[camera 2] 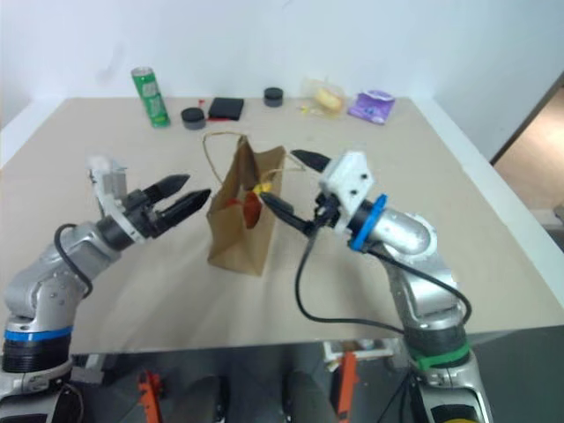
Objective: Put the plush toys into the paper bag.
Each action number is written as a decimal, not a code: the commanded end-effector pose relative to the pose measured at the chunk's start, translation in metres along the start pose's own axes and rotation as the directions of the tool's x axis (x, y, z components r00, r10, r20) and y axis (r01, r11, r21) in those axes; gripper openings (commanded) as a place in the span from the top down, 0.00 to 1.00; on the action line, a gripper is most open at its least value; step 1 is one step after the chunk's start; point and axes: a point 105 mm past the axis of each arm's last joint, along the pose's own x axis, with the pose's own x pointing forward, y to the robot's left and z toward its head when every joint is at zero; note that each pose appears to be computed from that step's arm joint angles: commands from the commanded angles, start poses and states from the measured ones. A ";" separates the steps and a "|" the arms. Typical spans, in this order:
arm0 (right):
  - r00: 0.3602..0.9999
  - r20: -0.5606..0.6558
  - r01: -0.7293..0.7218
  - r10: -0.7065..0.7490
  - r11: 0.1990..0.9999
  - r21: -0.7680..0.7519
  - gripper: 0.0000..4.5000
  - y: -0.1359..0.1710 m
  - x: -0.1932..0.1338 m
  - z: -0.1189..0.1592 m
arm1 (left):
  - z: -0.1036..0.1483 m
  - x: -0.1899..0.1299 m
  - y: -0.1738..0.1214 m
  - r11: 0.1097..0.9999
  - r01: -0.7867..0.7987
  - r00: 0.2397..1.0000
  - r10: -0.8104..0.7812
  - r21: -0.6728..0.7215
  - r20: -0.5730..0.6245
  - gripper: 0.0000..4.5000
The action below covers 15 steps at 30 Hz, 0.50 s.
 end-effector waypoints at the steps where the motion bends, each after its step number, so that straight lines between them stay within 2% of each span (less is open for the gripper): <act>1: 0.999 -0.009 0.035 -0.035 0.999 0.026 0.00 -0.012 -0.015 0.015 | 0.016 -0.012 -0.004 0.999 0.052 0.999 -0.052 0.013 -0.004 0.02; 4: 0.983 -0.182 -0.015 0.034 0.995 0.102 0.00 -0.001 -0.027 -0.021 | 0.005 -0.017 -0.013 0.994 0.110 0.991 -0.108 0.022 -0.082 0.02; 7: 0.958 -0.260 -0.087 0.123 0.986 0.146 0.17 0.021 -0.027 -0.045 | -0.016 -0.022 -0.033 0.980 0.199 0.966 -0.195 0.008 -0.167 0.00; 8: 0.954 -0.263 -0.109 0.146 0.983 0.150 0.26 0.027 -0.024 -0.048 | -0.021 -0.022 -0.037 0.977 0.215 0.960 -0.208 0.015 -0.188 0.00; 9: 0.951 -0.260 -0.128 0.166 0.979 0.156 0.26 0.032 -0.021 -0.050 | -0.026 -0.022 -0.040 0.974 0.227 0.955 -0.219 0.015 -0.200 0.00; 10: 0.946 -0.263 -0.152 0.188 0.977 0.152 0.39 0.036 -0.015 -0.053 | -0.028 -0.020 -0.040 0.976 0.217 0.958 -0.207 0.030 -0.197 0.00; 11: 0.943 -0.265 -0.166 0.200 0.975 0.147 0.43 0.039 -0.010 -0.055 | -0.029 -0.018 -0.039 0.977 0.209 0.961 -0.198 0.038 -0.195 0.00; 12: 0.940 -0.265 -0.180 0.214 0.973 0.146 0.43 0.041 -0.004 -0.057 | -0.031 -0.016 -0.040 0.977 0.208 0.961 -0.197 0.041 -0.196 0.00; 13: 0.936 -0.262 -0.203 0.233 0.969 0.137 0.55 0.044 0.004 -0.059 | -0.033 -0.014 -0.042 0.976 0.214 0.959 -0.201 0.043 -0.199 0.00; 15: 0.931 -0.246 -0.243 0.269 0.961 0.131 0.67 0.047 0.017 -0.059 | -0.036 -0.012 -0.044 0.975 0.217 0.958 -0.204 0.047 -0.200 0.00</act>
